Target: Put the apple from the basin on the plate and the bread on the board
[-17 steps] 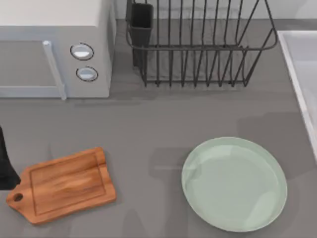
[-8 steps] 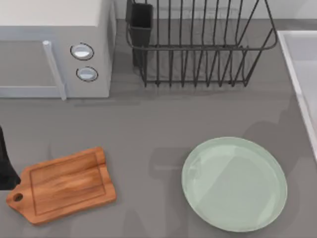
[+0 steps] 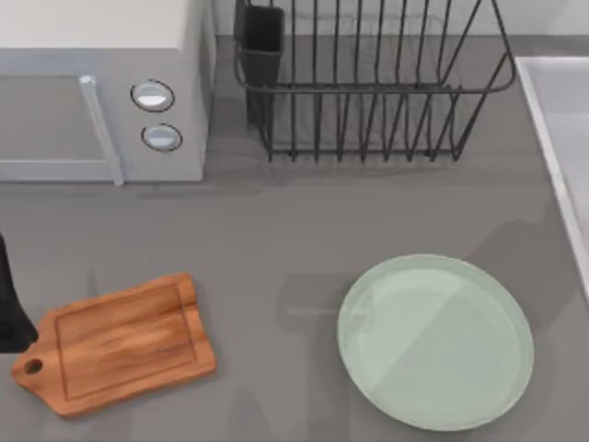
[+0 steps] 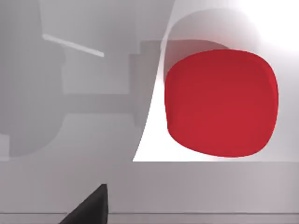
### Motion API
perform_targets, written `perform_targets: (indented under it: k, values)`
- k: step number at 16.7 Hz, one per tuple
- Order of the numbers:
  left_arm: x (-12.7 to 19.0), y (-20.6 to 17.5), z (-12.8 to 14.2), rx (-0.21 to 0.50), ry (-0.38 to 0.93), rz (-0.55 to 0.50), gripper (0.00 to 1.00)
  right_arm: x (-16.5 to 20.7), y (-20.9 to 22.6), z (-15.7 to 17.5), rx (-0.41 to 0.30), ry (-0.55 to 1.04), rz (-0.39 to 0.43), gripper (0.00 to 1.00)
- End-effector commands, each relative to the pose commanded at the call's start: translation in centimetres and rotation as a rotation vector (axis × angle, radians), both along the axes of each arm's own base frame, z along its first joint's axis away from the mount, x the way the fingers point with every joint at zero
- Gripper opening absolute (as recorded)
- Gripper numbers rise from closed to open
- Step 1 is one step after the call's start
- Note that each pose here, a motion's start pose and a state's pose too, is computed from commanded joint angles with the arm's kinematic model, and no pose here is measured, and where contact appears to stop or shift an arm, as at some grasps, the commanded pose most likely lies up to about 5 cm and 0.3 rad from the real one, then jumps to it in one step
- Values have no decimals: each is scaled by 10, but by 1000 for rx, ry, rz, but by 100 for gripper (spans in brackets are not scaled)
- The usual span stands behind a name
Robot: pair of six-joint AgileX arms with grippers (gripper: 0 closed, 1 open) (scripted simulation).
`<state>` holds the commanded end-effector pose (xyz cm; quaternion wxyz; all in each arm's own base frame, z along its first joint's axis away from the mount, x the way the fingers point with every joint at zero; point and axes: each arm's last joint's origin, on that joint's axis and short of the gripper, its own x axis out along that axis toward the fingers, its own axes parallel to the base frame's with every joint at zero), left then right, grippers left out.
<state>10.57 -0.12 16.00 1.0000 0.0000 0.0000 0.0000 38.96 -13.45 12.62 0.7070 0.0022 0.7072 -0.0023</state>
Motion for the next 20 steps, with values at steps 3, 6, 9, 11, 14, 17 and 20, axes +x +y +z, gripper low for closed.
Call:
perform_targets:
  k: [3, 6, 9, 11, 14, 17, 20]
  values:
    - [0, 0, 0, 0, 0, 0, 100, 2, -2, -41, 0, 1, -1, 100]
    - [0, 0, 0, 0, 0, 0, 100, 0, -1, -85, 0, 0, -2, 100]
    - [0, 0, 0, 0, 0, 0, 100, -4, 0, -115, 0, 0, -3, 100]
    - [0, 0, 0, 0, 0, 0, 100, -5, 0, -120, 0, 0, -4, 100]
    - [0, 0, 0, 0, 0, 0, 100, -5, 0, -120, 0, 0, -4, 100]
    - [0, 0, 0, 0, 0, 0, 100, -5, 0, -120, 0, 0, -4, 77]
    - [0, 0, 0, 0, 0, 0, 100, -5, 0, -120, 0, 0, -4, 55]
